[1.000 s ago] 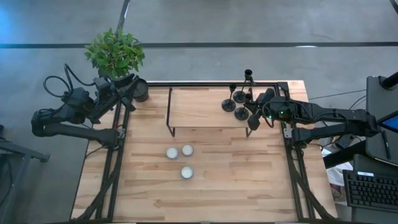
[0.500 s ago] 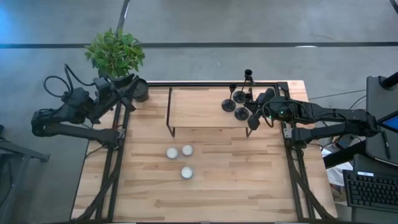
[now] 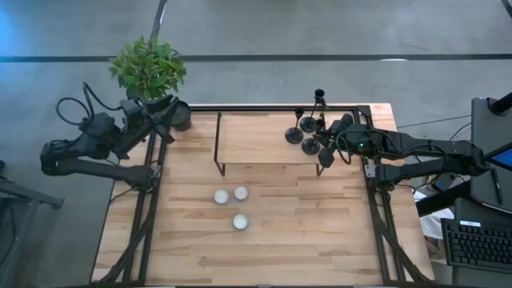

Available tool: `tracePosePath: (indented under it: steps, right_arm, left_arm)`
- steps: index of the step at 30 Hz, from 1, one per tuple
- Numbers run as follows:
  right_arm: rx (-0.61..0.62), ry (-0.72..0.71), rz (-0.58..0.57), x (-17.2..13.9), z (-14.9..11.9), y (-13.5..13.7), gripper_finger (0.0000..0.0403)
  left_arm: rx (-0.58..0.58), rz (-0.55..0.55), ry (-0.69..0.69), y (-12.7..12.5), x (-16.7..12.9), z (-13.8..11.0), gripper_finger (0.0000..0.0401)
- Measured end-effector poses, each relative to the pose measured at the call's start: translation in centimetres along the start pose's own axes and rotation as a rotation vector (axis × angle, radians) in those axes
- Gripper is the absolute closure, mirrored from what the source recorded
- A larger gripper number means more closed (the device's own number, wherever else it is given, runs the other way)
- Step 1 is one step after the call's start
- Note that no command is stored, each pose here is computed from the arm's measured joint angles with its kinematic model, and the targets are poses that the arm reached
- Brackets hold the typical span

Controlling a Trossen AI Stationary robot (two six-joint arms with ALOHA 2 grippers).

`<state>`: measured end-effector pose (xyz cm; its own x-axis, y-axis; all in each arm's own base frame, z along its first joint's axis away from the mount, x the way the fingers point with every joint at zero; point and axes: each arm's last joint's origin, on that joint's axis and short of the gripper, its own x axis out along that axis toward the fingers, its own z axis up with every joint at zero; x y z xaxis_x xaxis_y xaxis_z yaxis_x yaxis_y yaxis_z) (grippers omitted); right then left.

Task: Pick & Place candle stick holders
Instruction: Put the black candle holder on the shelf, then put the pink scented candle on the shelf

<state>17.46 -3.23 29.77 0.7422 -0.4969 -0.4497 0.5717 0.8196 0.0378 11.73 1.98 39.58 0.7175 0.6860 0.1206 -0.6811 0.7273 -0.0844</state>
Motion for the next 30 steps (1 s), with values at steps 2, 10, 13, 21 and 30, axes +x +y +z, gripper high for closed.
tracePosePath:
  steps: [2, 10, 13, 21, 30]
  right_arm:
    - [0.001, -0.002, 0.000, 0.0, 0.0, 0.0, 0.0321]
    - [-0.003, -0.012, -0.021, -0.1, 0.1, -0.1, 0.0292]
    - [-0.003, -0.014, -0.025, -0.3, 0.1, -0.2, 0.0284]
    - [0.029, 0.023, -0.030, -2.0, -0.6, -1.2, 0.0267]
    - [0.145, 0.061, 0.374, -6.7, -1.4, -1.9, 0.0277]
  left_arm:
    - [0.000, 0.000, 0.000, 0.0, 0.0, 0.0, 0.0252]
    - [0.000, 0.000, 0.000, 0.0, 0.0, 0.0, 0.0252]
    - [0.000, 0.000, 0.000, 0.0, 0.0, 0.0, 0.0252]
    - [0.000, 0.000, 0.000, 0.0, 0.0, 0.0, 0.0252]
    - [-0.001, 0.000, -0.001, 0.0, 0.0, 0.0, 0.0252]
